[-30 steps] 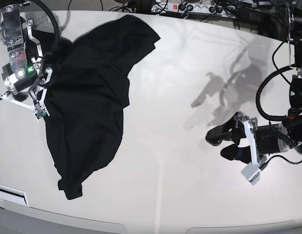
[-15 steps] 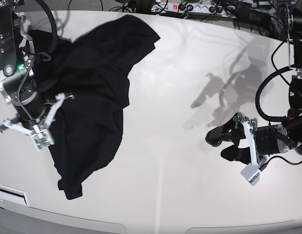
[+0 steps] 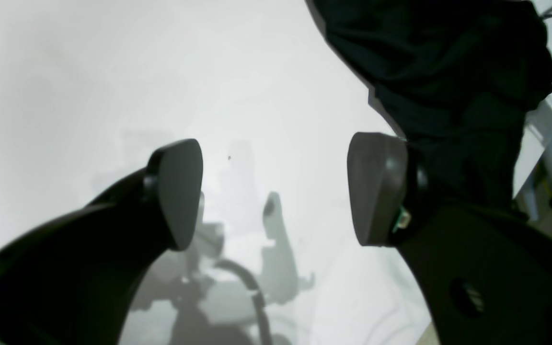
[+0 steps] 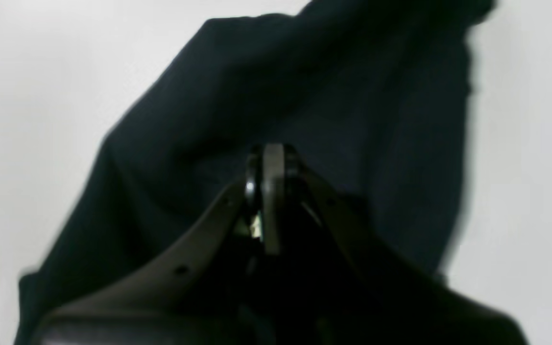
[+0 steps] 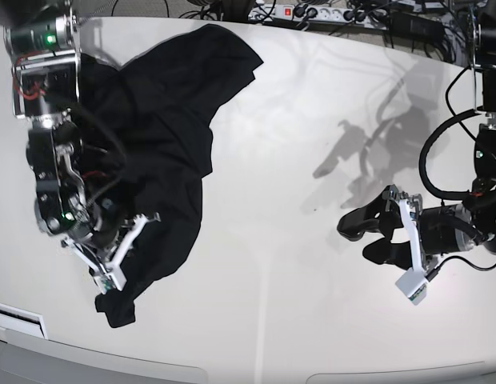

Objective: Layout the t-shirt on the table in an organized manner, then fold the t-shirt properly
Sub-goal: 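Lift the shirt with the right gripper and drag it away from the left gripper, then grasp the shirt's lower edge with the left gripper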

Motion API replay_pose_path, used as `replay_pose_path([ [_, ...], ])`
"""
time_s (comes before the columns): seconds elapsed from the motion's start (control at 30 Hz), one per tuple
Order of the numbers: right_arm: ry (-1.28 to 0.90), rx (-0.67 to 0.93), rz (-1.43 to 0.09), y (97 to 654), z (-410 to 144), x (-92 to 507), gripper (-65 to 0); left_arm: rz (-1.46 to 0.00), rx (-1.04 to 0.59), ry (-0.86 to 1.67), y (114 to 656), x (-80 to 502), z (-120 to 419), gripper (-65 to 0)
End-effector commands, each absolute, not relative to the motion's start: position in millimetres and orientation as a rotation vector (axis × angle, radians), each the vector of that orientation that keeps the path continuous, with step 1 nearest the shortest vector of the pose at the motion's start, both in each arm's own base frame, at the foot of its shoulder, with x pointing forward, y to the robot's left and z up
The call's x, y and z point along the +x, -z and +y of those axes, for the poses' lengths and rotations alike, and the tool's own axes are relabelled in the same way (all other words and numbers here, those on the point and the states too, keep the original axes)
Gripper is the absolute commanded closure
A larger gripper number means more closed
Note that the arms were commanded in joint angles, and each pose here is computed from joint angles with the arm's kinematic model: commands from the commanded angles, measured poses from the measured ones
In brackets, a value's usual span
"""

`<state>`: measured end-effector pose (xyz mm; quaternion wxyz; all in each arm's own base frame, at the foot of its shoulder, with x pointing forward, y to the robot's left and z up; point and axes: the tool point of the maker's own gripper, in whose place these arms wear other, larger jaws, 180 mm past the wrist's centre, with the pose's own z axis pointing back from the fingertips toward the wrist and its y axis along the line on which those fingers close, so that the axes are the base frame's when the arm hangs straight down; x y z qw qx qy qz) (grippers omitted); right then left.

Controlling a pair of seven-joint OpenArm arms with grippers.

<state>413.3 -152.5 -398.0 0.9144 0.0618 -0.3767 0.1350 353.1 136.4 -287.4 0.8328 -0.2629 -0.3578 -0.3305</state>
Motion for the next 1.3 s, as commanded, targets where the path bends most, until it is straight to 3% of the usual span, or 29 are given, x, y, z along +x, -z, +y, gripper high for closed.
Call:
replay_pose_path([
  [0.0, -0.256, 0.134, -0.839, 381, -154, 435, 0.0, -0.819, -0.558, 0.707, 268, 362, 138, -47.5],
  [0.17, -0.186, 0.207, -0.699, 430, -132, 438, 0.0, -0.819, -0.558, 0.704, 268, 362, 138, -47.5],
  [0.33, -0.363, 0.327, -0.538, 457, -77, 408, 0.0, -0.823, -0.560, 0.703, 268, 363, 138, -47.5],
  [0.57, -0.547, 0.644, -0.491, 428, 17, 378, 0.0, -0.825, -0.570, 0.702, 267, 362, 137, -47.5],
  [0.7, -0.662, 0.677, -0.464, 417, 54, 364, 0.0, -0.824, -0.566, 0.703, 267, 362, 137, -47.5],
  [0.83, -0.734, 0.721, -0.565, 377, 73, 372, 0.0, -0.794, -0.513, 0.683, 278, 363, 146, -47.5],
  [1.07, -0.810, 0.783, -0.650, 293, 59, 372, -22.2, -0.726, -0.575, 0.498, 327, 351, 154, -47.5],
  [1.27, -0.757, 0.805, -0.721, 259, 22, 379, -24.2, -0.688, -0.684, 0.334, 371, 352, 131, -47.5],
])
